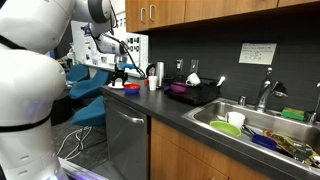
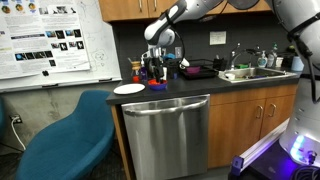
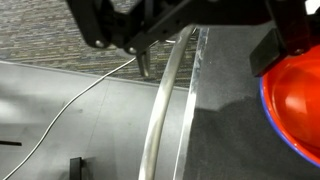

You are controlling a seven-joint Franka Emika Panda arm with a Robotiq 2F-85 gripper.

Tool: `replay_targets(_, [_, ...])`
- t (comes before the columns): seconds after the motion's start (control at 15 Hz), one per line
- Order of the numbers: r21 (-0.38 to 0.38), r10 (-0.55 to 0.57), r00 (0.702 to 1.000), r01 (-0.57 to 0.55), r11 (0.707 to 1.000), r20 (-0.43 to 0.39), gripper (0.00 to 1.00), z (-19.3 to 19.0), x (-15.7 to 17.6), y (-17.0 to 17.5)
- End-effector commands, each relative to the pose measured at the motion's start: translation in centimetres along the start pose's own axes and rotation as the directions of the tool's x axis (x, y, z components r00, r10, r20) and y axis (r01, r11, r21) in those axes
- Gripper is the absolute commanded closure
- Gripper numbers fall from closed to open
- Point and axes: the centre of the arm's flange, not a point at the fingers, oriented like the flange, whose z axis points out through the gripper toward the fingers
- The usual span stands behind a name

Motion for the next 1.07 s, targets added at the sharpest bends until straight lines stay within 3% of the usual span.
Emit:
replay_targets(0.0, [0.001,0.004,1.0,-0.004,1.0,-0.028,0.0,0.4,-0.7,0.8])
replay_targets(1.0, [-0.037,0.008,0.998,-0.01,0.999,-0.059,0.0,-0.6,-0.4,1.8])
